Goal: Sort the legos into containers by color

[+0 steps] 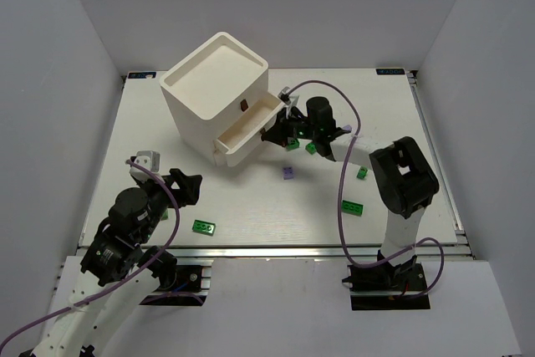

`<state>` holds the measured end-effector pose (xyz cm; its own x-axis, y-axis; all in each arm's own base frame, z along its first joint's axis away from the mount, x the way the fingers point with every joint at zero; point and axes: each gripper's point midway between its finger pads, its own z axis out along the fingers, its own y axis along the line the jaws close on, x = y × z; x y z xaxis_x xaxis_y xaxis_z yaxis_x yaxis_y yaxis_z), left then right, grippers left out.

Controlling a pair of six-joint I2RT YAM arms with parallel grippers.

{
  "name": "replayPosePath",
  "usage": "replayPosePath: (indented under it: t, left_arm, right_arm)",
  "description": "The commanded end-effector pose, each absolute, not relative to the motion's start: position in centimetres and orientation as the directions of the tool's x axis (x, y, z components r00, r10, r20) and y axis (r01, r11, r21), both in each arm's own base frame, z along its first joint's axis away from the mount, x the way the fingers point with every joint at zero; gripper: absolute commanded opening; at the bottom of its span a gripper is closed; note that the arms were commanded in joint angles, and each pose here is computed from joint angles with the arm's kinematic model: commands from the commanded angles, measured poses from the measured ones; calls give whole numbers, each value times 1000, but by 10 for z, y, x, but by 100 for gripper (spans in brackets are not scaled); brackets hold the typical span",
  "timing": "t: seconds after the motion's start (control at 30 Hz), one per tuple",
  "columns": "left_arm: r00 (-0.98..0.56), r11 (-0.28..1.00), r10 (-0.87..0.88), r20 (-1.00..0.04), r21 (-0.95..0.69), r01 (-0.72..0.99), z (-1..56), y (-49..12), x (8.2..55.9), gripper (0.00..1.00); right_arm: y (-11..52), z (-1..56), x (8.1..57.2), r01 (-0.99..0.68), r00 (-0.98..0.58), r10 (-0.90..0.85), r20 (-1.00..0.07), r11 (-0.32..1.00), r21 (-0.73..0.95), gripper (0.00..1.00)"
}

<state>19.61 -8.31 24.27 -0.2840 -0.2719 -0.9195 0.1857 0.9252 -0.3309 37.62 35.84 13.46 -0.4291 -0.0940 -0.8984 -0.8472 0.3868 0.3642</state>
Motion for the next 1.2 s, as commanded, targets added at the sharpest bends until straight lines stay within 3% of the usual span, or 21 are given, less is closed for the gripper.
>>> replayPosePath:
  t: [0.0, 0.1, 0.23, 0.43, 0.57, 0.7, 0.83, 0.9, 1.03, 1.07, 1.13, 1.17]
  left_arm:
    - [-283, 923, -277, -919, -336, 189, 242, -85, 198, 86]
    - [-287, 923, -273, -918, -334, 191, 241, -86, 198, 86]
    - [-296, 925, -268, -917, -331, 185, 239, -86, 199, 86]
    - [-314, 926, -277, -908, -339, 163, 236, -86, 201, 87]
    - [-362, 917, -343, -867, -393, 70, 229, -81, 200, 84]
    - [-452, 865, -451, -769, -501, -11, 211, -90, 193, 68]
    - [-513, 836, -514, -688, -536, -118, 192, -89, 183, 52]
    - [-506, 810, -566, -651, -553, -194, 193, -83, 180, 50]
    - [-499, 805, -593, -632, -457, -378, 182, -58, 175, 58]
    - [-506, 805, -591, -628, -415, -425, 175, -54, 177, 66]
    - [-497, 796, -593, -634, -367, -481, 177, -45, 180, 69]
    - [-507, 787, -595, -624, -326, -523, 170, -45, 184, 78]
  right_arm:
    - [350, 144, 363, -874, -392, -104, -914, 353, 335, 0]
    - [346, 143, 358, -871, -400, -110, -910, 353, 340, 2]
    - [345, 147, 360, -872, -405, -122, -906, 349, 343, 39]
    - [338, 158, 349, -878, -400, -144, -905, 344, 333, 66]
    - [318, 166, 337, -884, -370, -184, -911, 371, 284, 71]
    - [291, 169, 320, -844, -432, -221, -875, 440, 306, 76]
    - [278, 190, 289, -865, -443, -248, -861, 371, 338, 80]
    - [273, 194, 269, -862, -481, -297, -825, 332, 383, 81]
    - [264, 210, 243, -914, -399, -354, -846, 230, 335, 79]
    - [262, 208, 236, -916, -398, -355, -846, 208, 344, 78]
    - [257, 211, 231, -932, -360, -358, -862, 177, 316, 75]
    - [258, 218, 228, -940, -340, -353, -872, 150, 306, 74]
